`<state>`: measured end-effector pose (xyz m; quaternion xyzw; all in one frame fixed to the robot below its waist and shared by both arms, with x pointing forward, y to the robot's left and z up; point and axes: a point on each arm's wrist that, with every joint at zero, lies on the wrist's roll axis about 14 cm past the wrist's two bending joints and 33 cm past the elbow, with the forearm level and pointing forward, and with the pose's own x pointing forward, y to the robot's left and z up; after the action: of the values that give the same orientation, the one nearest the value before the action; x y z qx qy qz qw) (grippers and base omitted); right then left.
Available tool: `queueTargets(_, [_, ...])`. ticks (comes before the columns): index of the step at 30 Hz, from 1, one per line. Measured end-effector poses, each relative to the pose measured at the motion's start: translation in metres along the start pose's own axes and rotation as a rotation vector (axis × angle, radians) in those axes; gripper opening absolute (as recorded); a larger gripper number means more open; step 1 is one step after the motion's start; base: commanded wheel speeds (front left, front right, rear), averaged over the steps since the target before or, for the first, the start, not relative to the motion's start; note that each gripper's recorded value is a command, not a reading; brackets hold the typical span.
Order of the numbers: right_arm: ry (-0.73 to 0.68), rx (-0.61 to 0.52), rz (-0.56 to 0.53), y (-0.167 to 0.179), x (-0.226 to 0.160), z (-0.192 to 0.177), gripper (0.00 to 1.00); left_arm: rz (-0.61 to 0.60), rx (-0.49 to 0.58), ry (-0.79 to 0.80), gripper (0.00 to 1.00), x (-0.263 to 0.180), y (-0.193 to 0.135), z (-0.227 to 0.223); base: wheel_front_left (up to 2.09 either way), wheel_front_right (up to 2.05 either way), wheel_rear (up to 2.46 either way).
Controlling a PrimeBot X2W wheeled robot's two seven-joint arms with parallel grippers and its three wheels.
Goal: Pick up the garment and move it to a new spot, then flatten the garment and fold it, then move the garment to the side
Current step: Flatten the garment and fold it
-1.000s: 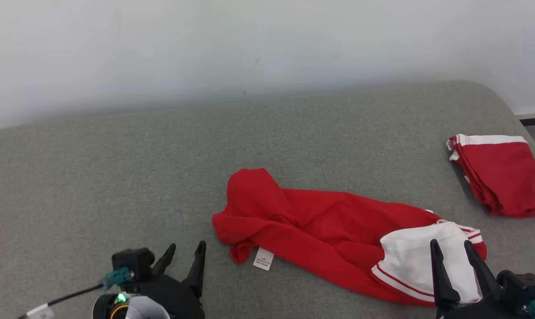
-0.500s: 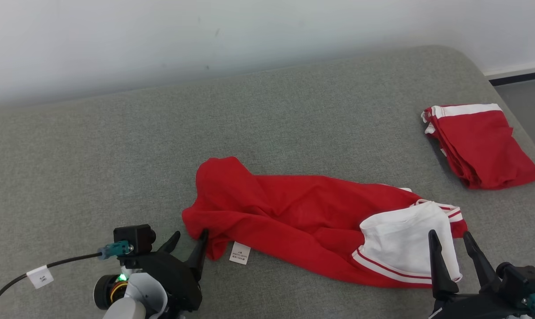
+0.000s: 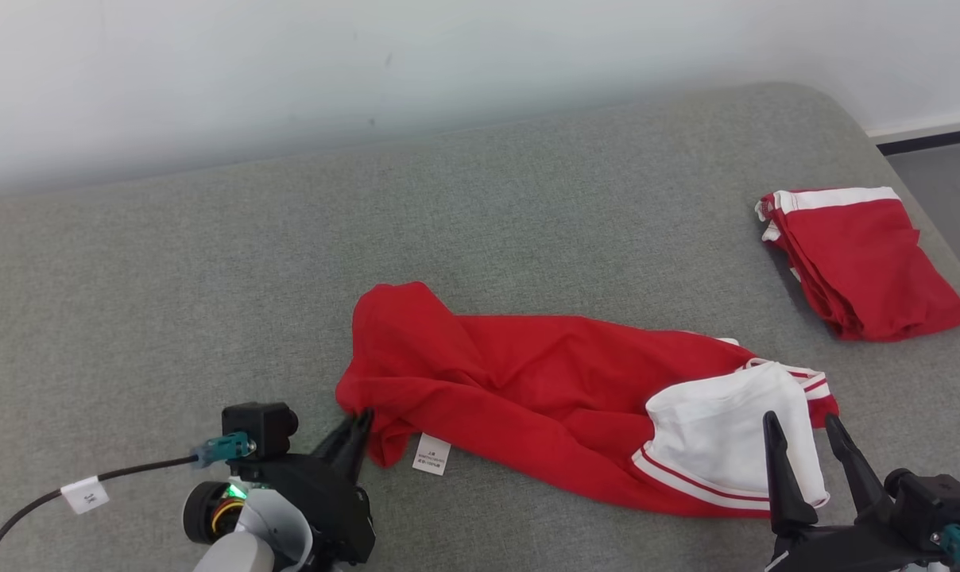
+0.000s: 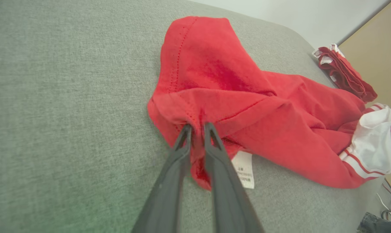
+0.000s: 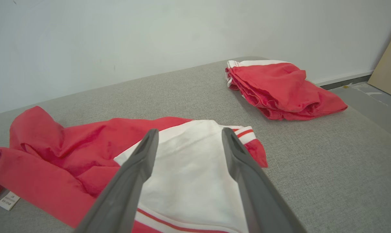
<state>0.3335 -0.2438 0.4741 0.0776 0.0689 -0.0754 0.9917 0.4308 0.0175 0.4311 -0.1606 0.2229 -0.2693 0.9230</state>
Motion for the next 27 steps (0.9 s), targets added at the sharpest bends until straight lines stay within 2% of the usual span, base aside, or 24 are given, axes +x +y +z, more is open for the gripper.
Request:
queueTargets(8, [-0.005,0.001,0.021,0.006,0.001,0.002,1.00,0.015,-0.008,-0.064,0.00,-0.013,0.006,0.010,0.00,0.00,0.00])
queueTargets(16, [0.000,-0.002,0.050,0.015,0.007,0.002,1.00,0.025,-0.103,-0.155,0.00,-0.052,0.006,0.023,0.00,0.00,0.00])
queueTargets(27, [0.017,0.002,0.121,0.040,0.025,-0.004,1.00,0.223,-0.140,-0.019,0.00,-0.104,0.040,-0.023,0.00,0.00,0.00])
